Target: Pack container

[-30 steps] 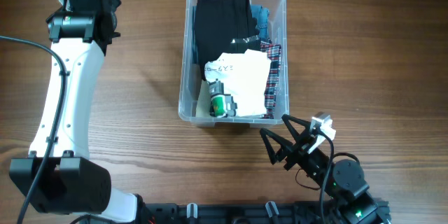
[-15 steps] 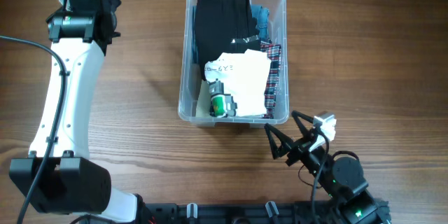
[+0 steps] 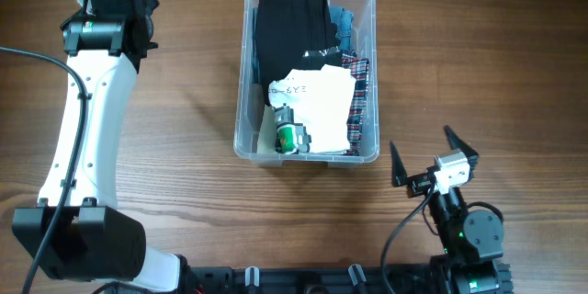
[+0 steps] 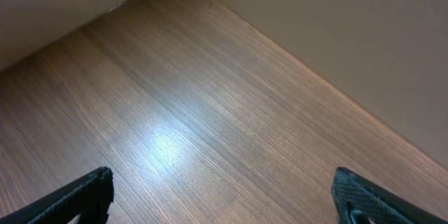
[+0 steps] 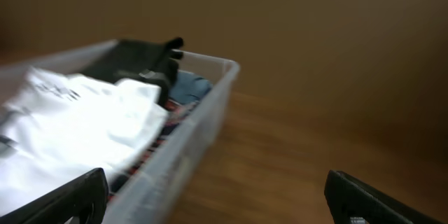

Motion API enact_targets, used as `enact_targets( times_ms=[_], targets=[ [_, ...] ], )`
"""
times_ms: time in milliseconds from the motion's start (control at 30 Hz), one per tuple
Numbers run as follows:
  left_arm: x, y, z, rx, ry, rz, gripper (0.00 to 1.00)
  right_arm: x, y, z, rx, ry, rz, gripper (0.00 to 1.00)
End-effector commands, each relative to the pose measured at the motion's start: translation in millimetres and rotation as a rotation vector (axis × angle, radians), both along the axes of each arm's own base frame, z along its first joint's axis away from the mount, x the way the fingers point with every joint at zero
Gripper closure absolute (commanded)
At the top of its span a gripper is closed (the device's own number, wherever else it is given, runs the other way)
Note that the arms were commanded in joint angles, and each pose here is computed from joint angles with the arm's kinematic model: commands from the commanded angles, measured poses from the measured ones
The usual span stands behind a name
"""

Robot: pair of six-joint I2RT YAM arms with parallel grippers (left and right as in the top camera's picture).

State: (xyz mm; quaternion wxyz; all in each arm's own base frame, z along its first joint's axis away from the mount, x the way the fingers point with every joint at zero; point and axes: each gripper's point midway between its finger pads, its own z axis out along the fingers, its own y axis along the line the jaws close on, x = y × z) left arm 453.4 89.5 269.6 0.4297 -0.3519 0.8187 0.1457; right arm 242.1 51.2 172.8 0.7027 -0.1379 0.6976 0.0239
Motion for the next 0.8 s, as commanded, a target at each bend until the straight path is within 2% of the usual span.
enact_targets(
  times_ms=[0, 767],
  targets=[
    [-0.4, 4.1, -1.3, 0.015, 0.007, 0.013, 0.00, -1.9, 1.9, 5.4, -0.271, -0.094, 0.039, 0.00],
    [-0.4, 4.1, -1.3, 0.014, 0.006, 0.013, 0.00, -1.2, -1.2, 5.8, -0.298, -0.100, 0.024, 0.00]
  ],
)
